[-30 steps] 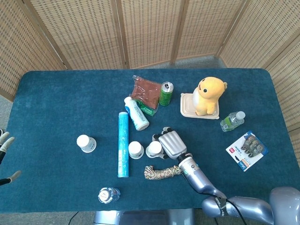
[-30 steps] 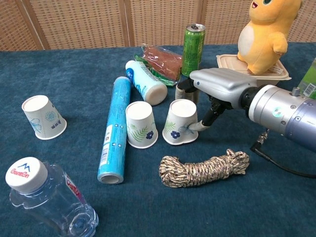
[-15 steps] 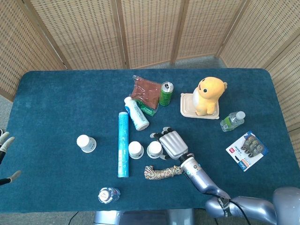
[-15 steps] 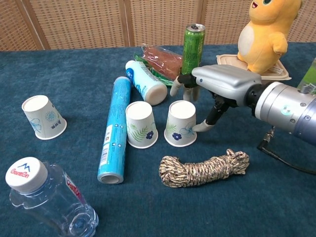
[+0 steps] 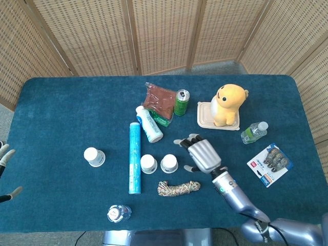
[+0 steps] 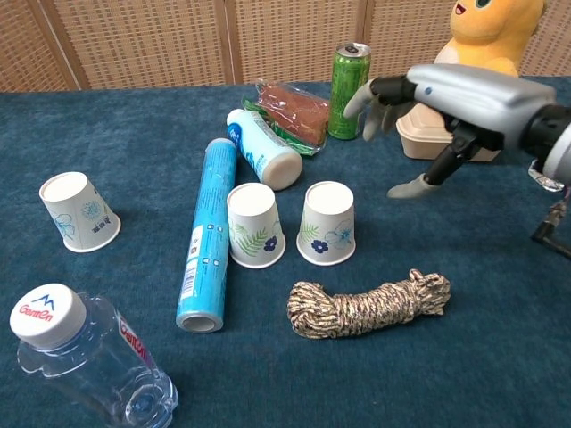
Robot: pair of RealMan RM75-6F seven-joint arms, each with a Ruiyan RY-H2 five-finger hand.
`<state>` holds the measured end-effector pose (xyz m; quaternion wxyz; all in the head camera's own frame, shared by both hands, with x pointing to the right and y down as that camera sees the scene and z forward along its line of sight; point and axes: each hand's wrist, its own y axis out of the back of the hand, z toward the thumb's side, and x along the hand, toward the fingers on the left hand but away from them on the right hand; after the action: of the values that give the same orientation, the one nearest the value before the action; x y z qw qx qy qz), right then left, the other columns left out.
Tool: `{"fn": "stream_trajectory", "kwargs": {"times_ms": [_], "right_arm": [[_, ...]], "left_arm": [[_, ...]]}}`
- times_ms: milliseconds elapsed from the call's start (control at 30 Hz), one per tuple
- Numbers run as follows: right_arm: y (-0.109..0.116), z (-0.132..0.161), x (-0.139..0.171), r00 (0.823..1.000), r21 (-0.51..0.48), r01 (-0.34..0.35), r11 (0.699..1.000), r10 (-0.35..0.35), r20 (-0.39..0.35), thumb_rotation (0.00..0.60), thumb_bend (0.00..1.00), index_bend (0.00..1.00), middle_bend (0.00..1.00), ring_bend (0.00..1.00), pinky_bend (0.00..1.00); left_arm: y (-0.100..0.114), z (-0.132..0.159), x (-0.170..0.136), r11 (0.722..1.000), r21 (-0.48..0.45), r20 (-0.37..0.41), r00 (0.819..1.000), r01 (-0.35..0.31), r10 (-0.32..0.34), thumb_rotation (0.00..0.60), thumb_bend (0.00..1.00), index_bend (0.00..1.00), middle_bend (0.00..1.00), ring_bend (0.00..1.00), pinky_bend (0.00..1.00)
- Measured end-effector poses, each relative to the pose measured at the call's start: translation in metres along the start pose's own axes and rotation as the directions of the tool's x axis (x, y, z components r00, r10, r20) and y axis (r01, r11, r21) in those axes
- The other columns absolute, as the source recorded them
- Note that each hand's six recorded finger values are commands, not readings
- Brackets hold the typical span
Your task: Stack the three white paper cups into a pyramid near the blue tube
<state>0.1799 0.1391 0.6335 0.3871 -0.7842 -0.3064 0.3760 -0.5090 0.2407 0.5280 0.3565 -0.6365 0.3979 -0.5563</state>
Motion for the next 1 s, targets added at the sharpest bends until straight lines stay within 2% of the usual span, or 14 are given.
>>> {"fn": "stream_trajectory", "kwargs": {"times_ms": [267,467,767,867,1000], "right_arm": [[0.038,-0.041,0.031,0.988,-0.031,0.130,0.991,-0.127,0.084,0.600,0.05,0.22,0.36,0.29,0.14],[0.052,-0.071,0.054,0.981,-0.037,0.158,0.987,-0.153,0.120,0.600,0.03,0.22,0.35,0.29,0.14],[0.073,-0.115,0.092,0.961,0.042,0.216,0.976,-0.220,0.166,0.600,0.03,0.21,0.35,0.28,0.14],[0.081,-0.126,0.109,0.948,0.035,0.248,0.968,-0.250,0.200,0.600,0.02,0.18,0.32,0.24,0.14],[0.082,-0.137,0.134,0.937,0.041,0.241,0.970,-0.243,0.253,0.600,0.00,0.13,0.25,0.19,0.14]], "left_arm": [[0.000,0.001,0.000,1.000,-0.001,0.001,1.000,0.001,-0.001,0.600,0.22,0.00,0.00,0.00,0.00],[0.001,0.001,-0.001,1.000,-0.001,0.001,1.000,0.001,-0.001,0.600,0.22,0.00,0.00,0.00,0.00],[0.006,-0.001,-0.002,1.000,-0.009,-0.013,1.000,-0.019,0.019,0.600,0.22,0.00,0.00,0.00,0.00],[0.009,-0.001,-0.003,1.000,-0.012,-0.015,0.999,-0.029,0.029,0.600,0.22,0.00,0.00,0.00,0.00],[0.011,-0.002,-0.004,0.999,-0.010,-0.020,0.999,-0.036,0.036,0.600,0.22,0.00,0.00,0.00,0.00]]}}
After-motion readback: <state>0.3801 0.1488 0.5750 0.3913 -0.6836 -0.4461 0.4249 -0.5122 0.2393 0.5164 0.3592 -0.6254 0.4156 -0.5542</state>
